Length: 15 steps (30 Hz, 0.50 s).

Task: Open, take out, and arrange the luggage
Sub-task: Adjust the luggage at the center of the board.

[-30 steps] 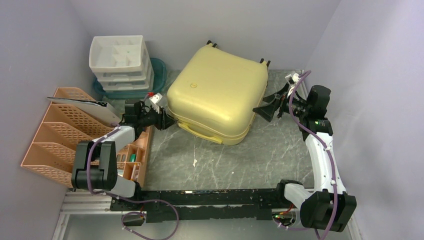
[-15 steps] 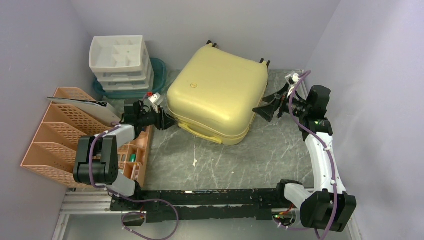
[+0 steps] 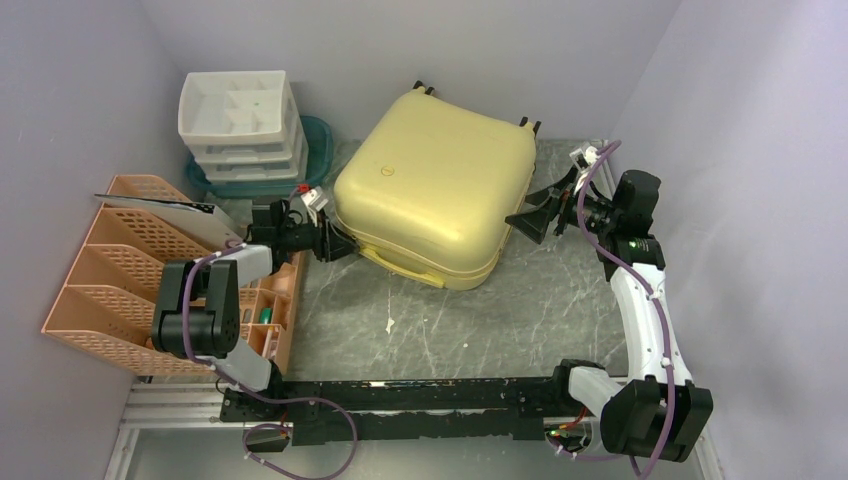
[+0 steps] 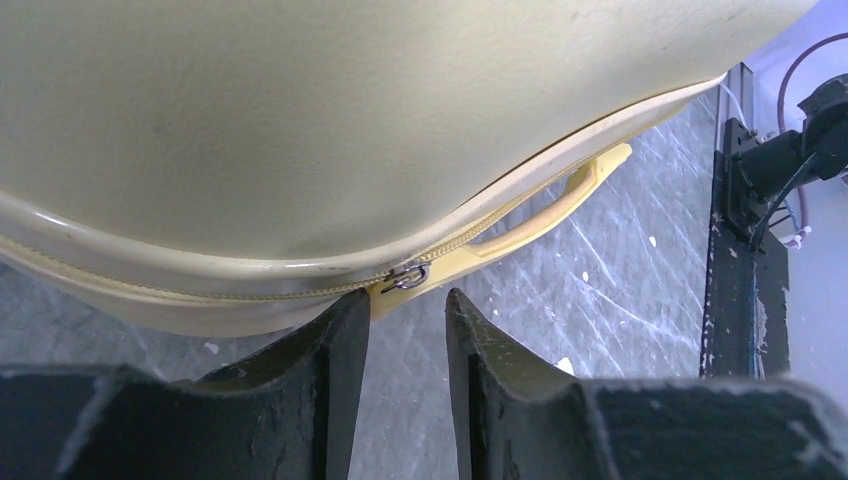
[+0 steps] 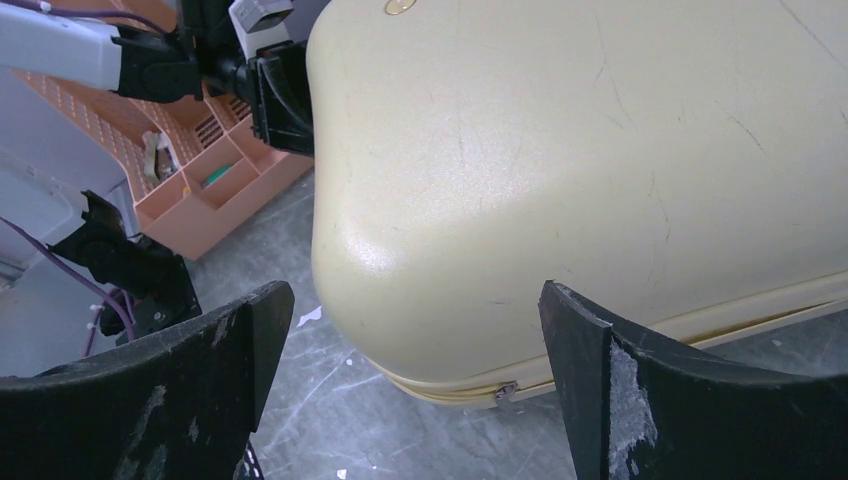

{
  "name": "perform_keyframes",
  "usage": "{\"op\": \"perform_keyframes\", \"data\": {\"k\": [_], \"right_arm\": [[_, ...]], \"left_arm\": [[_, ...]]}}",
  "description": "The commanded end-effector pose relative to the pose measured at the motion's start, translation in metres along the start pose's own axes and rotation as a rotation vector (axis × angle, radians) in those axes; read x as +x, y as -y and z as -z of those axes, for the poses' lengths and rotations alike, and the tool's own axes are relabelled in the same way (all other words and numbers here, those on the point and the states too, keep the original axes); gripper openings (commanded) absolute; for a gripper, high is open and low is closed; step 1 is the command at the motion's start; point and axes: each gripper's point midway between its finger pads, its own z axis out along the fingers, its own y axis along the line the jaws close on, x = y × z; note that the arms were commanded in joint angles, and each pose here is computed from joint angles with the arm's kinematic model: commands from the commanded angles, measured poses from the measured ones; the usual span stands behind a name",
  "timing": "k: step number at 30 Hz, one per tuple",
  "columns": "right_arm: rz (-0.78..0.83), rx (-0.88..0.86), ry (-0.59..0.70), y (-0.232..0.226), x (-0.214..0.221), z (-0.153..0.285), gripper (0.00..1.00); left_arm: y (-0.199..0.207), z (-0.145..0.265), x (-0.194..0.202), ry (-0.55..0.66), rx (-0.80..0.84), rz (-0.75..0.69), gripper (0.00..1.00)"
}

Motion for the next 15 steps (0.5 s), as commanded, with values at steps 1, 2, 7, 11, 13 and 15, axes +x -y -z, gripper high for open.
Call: {"op": "perform_keyframes", "data": {"k": [1,2,7,11,13,15], "right_arm": [[0.058,-0.029,0.021,-0.004,-0.006,0.0,1.0],[0.058,-0.029,0.021,-0.004,-0.006,0.0,1.0],[0.057,-0.032,0.017,-0.003,-0.005,0.0,1.0],[0.058,-0.035,0.018,-0.004,-0.004,0.0,1.0],[0.062,-0.035,0.018,-0.004,-0.005,0.0,1.0],[0.063,-0.035,0.017,-0.004,-0.004,0.0,1.0]], "left_arm": [[0.001,-0.008,-0.018,0.027,0.038,-0.069,0.41],[0.002,-0.01,-0.018,0.028,0.036,-0.069,0.41],[0.008,-0.015,-0.023,0.032,0.045,-0.074,0.51],[0.009,-0.015,-0.028,0.045,0.038,-0.048,0.52],[0.008,-0.014,-0.031,0.059,0.022,-0.046,0.52],[0.008,-0.014,-0.034,0.067,0.017,-0.044,0.51]]}}
